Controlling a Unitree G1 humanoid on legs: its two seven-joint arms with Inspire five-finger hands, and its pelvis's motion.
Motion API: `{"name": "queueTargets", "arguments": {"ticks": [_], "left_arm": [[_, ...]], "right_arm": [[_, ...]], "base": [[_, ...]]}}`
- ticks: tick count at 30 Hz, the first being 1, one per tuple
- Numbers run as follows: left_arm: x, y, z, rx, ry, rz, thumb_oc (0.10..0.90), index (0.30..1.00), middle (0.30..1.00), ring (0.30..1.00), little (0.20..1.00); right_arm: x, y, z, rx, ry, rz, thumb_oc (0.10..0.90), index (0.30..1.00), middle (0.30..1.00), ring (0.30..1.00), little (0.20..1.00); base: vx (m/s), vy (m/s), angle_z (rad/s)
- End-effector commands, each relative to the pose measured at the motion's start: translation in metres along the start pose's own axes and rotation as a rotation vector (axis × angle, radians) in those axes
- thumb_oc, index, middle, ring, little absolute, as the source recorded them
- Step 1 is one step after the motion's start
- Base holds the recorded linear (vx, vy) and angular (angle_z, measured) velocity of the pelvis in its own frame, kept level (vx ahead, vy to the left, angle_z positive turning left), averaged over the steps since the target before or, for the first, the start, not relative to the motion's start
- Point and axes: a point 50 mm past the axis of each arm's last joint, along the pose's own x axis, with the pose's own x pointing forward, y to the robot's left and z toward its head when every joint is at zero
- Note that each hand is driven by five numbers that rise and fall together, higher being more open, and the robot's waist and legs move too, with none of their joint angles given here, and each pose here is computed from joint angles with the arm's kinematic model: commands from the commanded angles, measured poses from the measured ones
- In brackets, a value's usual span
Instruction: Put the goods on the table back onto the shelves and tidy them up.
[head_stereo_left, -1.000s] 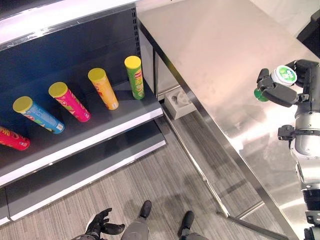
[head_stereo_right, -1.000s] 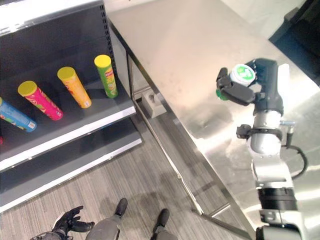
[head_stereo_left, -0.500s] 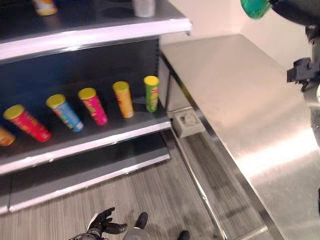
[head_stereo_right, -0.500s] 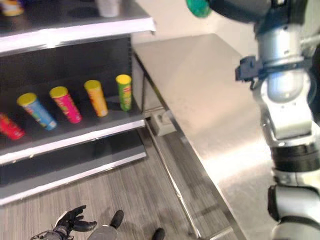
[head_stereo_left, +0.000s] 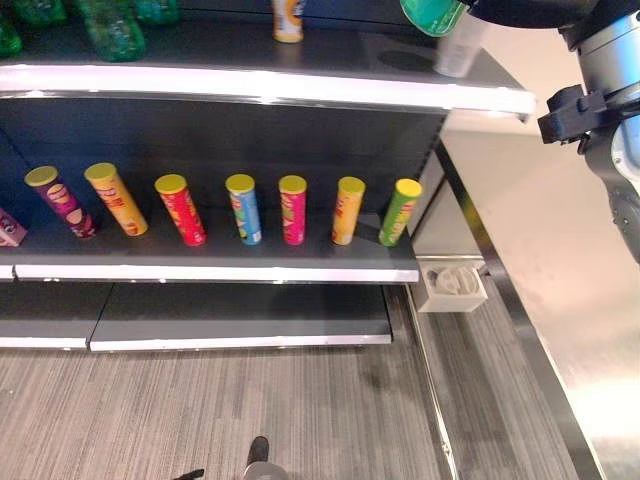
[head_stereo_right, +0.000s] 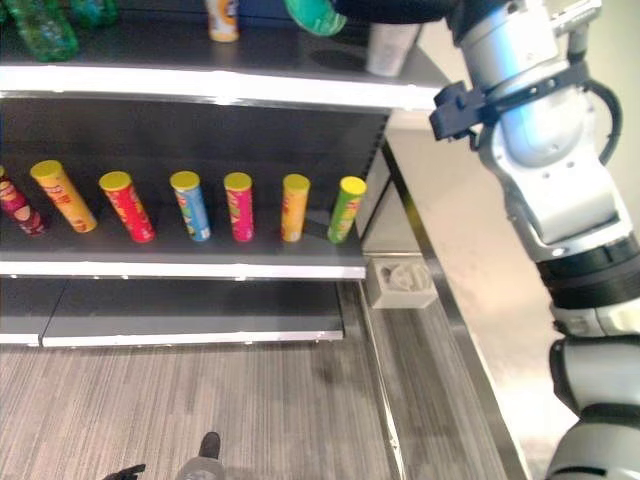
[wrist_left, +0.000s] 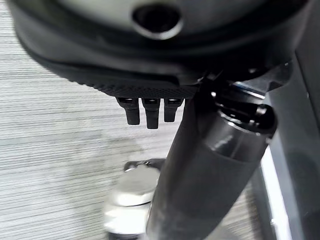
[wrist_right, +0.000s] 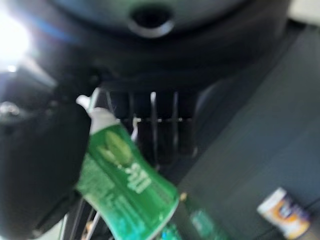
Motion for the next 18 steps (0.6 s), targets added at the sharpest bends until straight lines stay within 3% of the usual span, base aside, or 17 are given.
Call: {"name": "queueTargets", "arguments": {"ticks": [1,8,13,18], "left_arm": [[0.002,-0.001,0.012,0.124,-0.051,-0.009,0.8,0.9,0.9,0.9,0.9],[0.002,0.015,0.011,0.196,-0.038,0.036,0.8,0.9,0.9,0.9,0.9],[0.001,0.03,0.021,0.187,-0.065,0.07,0.8,0.9,0.9,0.9,0.9],[0.002,0.019,0.016,0.158,-0.052,0.047,0.8,0.9,0.9,0.9,0.9]], "right_arm": [[0.011,-0.032,0.006,-0.026,-0.021,-0.144,0.4,0.3,0.3,0.3,0.3],[0.002,-0.04,-0.017,-0.078,0.097,-0.194,0.4,0.3,0.3,0.3,0.3],[0.007,-0.054,-0.02,-0.183,0.143,-0.205,0.4,0.3,0.3,0.3,0.3],[0.015,-0.052,-0.026,-0.153,0.168,-0.21,0.4,0.3,0.3,0.3,0.3]], "base": [[0.04,0.226,0.35],[0.02,0.269,0.13],[-0.04,-0.003,0.25],[0.09,-0.082,0.45]]}}
